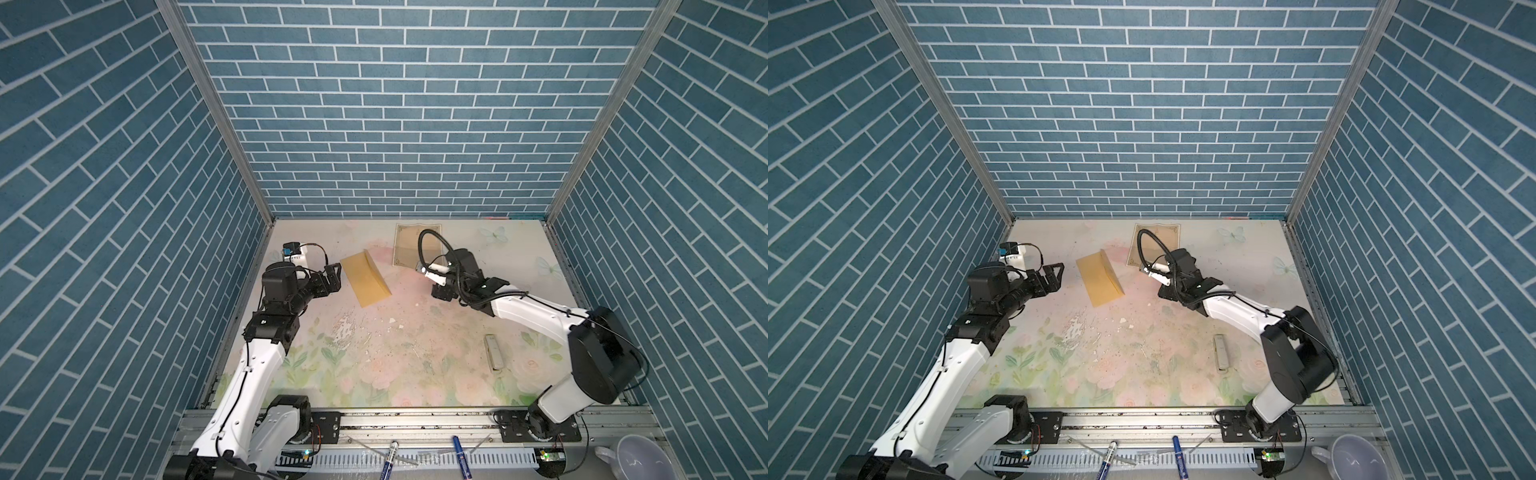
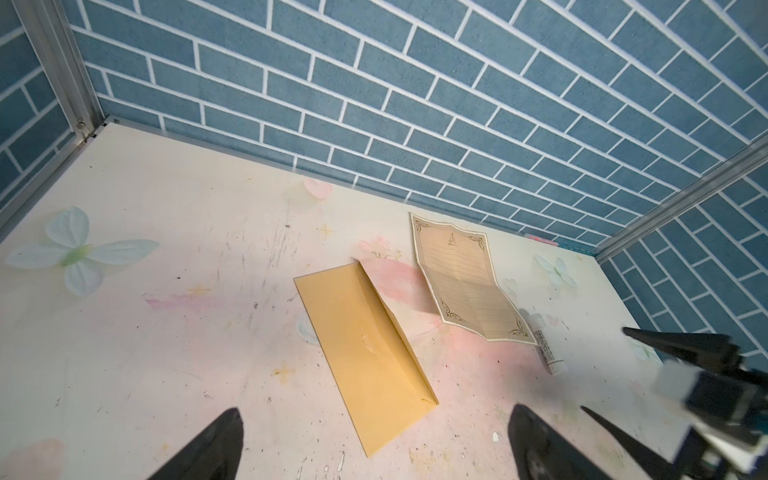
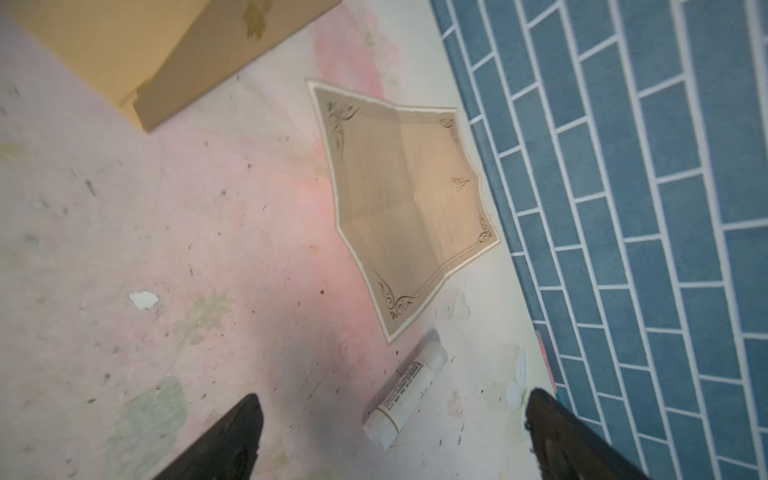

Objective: Place the letter into the envelope and seal it
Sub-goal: 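Reach the right gripper to the cream letter while the left nears the envelope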

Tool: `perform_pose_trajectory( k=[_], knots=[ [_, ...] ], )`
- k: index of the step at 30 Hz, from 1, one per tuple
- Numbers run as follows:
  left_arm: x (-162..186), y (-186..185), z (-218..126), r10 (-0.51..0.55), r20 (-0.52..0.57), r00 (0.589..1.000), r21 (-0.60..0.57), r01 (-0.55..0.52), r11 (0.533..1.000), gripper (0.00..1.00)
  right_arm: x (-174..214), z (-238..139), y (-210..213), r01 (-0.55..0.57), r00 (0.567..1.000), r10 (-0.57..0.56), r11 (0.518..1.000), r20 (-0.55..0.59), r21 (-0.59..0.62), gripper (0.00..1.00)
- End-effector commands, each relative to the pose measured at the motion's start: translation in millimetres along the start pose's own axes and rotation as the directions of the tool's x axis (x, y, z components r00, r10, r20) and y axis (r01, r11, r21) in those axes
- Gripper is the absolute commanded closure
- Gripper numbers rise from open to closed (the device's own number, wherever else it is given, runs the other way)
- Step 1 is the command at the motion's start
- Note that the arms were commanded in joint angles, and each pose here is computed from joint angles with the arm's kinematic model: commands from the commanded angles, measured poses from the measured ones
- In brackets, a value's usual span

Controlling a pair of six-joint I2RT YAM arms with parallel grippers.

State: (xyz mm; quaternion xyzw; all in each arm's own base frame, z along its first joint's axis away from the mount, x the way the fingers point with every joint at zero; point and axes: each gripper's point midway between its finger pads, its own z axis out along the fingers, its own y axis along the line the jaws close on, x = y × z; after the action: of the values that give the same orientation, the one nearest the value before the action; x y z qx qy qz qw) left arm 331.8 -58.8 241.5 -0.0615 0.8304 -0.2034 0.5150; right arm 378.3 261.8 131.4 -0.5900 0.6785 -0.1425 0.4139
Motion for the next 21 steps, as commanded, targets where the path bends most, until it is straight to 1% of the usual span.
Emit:
perform_pose_trajectory(
  k=[1, 11, 21],
  knots=[
    [-6, -12, -1, -0.007, 0.006, 1.0, 0.054, 0.006, 0.999, 0.0, -3, 18, -21, 0.195, 0.98, -0.188, 0.974, -0.069, 0.117, 0.01],
    [-4, -12, 2, -0.016, 0.009, 1.0, 0.067, 0.015, 0.998, 0.0, 1, 77, -10, 0.277, 0.956, -0.258, 0.949, -0.14, 0.148, 0.04],
    [-2, -12, 2, -0.021, 0.006, 1.0, 0.067, 0.02, 0.998, 0.0, 4, 109, -12, 0.31, 0.945, -0.284, 0.933, -0.16, 0.18, 0.15]
  ],
)
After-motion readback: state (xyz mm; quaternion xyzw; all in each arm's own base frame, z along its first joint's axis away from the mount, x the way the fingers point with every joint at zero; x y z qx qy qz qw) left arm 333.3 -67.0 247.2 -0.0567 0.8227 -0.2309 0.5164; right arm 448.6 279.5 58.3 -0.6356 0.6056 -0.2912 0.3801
